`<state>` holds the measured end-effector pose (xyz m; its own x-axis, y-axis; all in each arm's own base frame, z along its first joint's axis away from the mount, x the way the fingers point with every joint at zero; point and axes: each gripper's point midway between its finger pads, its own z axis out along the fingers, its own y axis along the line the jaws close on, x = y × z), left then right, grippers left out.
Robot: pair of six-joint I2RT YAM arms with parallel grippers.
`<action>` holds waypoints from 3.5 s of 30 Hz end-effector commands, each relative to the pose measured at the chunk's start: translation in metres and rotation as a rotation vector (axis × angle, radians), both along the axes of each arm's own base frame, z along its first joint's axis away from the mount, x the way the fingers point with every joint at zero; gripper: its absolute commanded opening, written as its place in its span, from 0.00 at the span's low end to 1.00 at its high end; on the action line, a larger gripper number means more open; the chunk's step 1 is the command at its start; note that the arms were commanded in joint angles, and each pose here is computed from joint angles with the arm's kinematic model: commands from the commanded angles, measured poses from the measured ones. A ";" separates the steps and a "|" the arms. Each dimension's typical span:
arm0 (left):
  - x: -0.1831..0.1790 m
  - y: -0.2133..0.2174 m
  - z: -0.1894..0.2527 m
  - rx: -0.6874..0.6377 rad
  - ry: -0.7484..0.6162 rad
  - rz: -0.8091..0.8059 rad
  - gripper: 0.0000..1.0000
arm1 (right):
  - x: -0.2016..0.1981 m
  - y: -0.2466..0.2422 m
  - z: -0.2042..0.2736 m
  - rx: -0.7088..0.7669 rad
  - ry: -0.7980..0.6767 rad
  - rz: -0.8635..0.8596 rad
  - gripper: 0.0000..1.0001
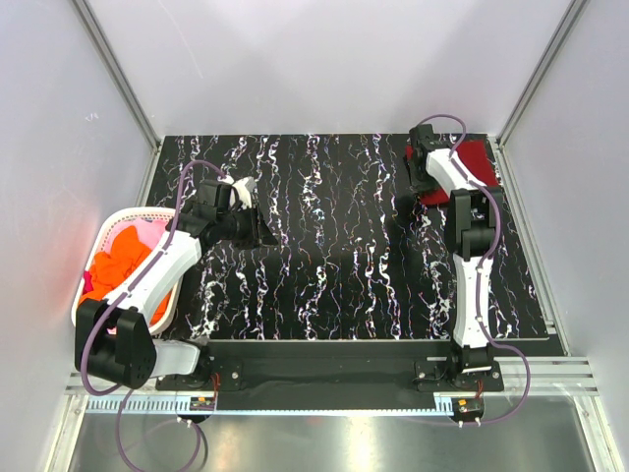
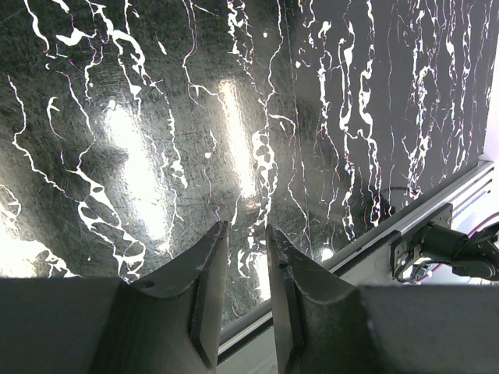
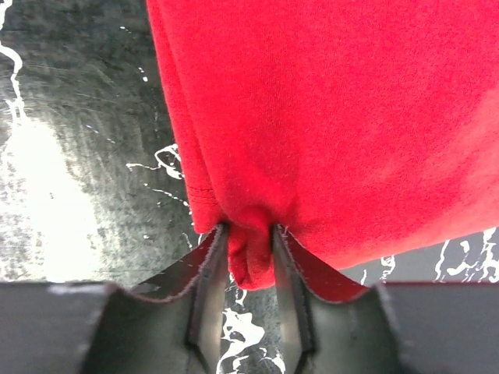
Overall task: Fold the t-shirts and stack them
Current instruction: Neatly place the folded tshirt to the corner, then reset both grippers
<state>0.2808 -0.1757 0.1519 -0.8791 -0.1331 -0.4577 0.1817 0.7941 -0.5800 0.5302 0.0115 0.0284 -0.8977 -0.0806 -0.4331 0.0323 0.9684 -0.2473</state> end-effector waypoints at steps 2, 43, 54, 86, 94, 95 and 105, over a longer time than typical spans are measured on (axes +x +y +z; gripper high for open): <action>0.004 -0.005 0.015 -0.039 -0.058 -0.023 0.31 | 0.006 0.017 0.037 0.067 -0.088 0.009 0.39; 0.005 -0.003 0.006 -0.027 -0.034 -0.008 0.31 | 0.024 -0.004 0.002 -0.054 -0.089 -0.035 0.11; 0.003 0.000 0.001 -0.015 -0.031 0.002 0.31 | 0.039 -0.017 0.000 -0.052 -0.106 -0.048 0.08; 0.005 -0.008 0.017 -0.054 -0.069 -0.032 0.32 | -0.026 0.032 0.080 0.230 -0.140 -0.092 0.26; 0.006 -0.017 0.083 -0.134 -0.243 -0.087 0.34 | -0.101 0.089 0.167 0.575 -0.216 -0.015 0.66; 0.006 -0.018 0.093 -0.144 -0.273 -0.091 0.35 | -0.114 0.091 0.164 0.598 -0.201 -0.019 0.79; -0.023 -0.012 0.159 -0.207 -0.492 -0.103 0.99 | -0.205 0.117 0.235 0.869 -0.310 0.032 1.00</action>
<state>0.2636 -0.1861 0.2712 -0.6753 -0.1685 -0.7180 0.4555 0.6704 -0.5857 0.3459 0.1126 0.2528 -0.7235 0.3146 -0.6145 -0.0299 0.8750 0.4832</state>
